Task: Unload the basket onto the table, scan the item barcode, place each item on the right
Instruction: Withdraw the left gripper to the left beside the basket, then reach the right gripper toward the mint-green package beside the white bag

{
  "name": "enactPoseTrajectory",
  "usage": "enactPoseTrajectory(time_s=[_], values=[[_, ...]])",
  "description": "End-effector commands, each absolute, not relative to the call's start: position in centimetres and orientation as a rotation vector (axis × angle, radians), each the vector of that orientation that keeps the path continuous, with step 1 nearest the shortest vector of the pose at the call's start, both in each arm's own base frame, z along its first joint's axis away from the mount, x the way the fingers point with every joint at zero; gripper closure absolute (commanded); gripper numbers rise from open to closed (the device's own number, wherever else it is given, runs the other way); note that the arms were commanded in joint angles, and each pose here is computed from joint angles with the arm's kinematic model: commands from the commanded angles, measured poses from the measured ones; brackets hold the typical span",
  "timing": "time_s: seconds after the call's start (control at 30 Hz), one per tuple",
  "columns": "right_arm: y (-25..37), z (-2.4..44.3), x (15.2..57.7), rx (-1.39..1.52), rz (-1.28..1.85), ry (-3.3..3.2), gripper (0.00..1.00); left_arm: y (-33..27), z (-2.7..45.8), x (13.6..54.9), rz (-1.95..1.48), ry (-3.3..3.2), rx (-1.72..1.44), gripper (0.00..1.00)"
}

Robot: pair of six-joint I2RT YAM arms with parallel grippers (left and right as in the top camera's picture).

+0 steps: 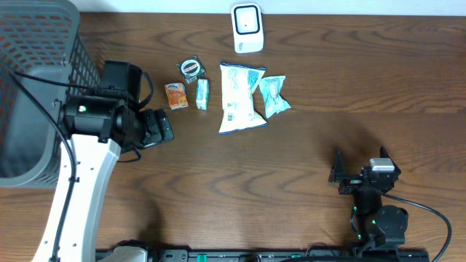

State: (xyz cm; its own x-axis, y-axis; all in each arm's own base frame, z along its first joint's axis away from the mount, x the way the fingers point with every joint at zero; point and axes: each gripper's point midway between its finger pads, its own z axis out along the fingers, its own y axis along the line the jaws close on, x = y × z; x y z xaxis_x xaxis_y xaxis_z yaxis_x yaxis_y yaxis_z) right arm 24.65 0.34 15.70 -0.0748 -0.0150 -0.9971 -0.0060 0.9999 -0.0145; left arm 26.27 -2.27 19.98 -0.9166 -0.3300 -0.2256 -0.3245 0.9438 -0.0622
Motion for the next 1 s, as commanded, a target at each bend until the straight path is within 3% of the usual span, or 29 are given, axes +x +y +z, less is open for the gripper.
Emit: enactPoseTrajectory(time_s=[0.0, 0.43, 0.97], values=[[0.4, 15.7, 24.6, -0.027, -0.015, 1.646, 0.01, -1.7, 18.8, 26.0, 0.009, 2.877, -0.533, 0.02], [0.6, 15.7, 24.6, -0.032, 0.002, 1.643, 0.01, 1.1, 16.9, 25.6, 0.24, 2.827, -0.679, 0.02], [3.5, 16.5, 24.4, 0.204, 0.484, 1.619, 0.01, 1.0, 16.4, 25.3, 0.23, 2.819, -0.758, 0.03]])
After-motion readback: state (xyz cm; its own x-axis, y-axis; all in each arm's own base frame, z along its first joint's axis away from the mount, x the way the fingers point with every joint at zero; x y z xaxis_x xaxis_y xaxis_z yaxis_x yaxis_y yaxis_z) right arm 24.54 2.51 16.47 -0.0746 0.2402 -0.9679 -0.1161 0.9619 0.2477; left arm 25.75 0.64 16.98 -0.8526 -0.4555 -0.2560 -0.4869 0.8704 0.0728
